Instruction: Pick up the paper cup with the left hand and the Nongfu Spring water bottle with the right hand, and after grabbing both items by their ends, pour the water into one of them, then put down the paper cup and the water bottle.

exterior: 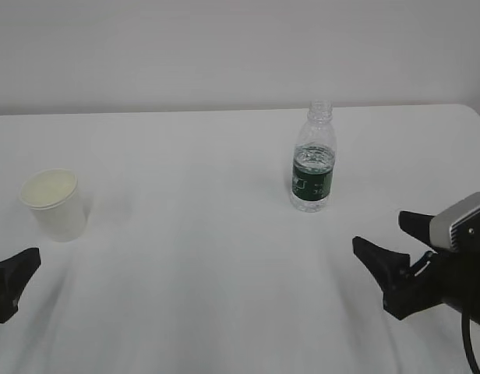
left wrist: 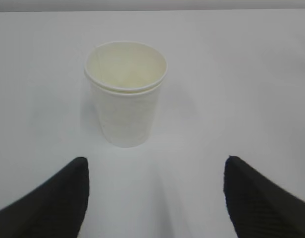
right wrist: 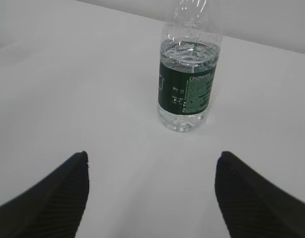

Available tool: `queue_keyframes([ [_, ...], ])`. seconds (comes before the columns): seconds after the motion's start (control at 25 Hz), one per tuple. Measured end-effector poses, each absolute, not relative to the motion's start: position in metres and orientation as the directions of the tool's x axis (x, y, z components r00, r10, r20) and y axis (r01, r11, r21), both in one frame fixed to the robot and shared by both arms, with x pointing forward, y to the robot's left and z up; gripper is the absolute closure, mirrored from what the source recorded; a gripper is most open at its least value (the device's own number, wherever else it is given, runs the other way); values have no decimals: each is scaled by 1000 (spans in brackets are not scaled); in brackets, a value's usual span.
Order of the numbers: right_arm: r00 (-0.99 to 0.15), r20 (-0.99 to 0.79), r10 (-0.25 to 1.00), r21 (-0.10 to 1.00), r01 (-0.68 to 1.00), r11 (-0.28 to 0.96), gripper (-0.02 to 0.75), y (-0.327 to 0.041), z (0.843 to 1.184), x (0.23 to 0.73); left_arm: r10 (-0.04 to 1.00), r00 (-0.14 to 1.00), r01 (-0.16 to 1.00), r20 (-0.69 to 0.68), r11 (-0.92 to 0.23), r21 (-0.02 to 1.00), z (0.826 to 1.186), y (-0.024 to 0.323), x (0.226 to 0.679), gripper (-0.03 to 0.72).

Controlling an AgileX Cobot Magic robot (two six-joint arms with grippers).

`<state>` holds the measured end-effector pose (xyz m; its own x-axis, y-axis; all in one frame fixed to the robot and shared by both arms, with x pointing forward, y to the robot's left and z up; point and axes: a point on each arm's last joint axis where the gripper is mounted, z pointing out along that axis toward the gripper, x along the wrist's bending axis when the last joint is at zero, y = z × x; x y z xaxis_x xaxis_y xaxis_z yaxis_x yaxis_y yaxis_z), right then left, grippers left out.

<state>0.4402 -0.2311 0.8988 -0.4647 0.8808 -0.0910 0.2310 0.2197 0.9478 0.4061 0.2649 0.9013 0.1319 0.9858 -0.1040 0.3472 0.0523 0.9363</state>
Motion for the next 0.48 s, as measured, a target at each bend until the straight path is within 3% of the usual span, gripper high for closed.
queue_keyframes([
  [0.48, -462, -97, 881, 955, 206, 213, 132, -227, 900, 456, 988, 111, 347, -107, 62, 936, 901, 267, 406, 74],
])
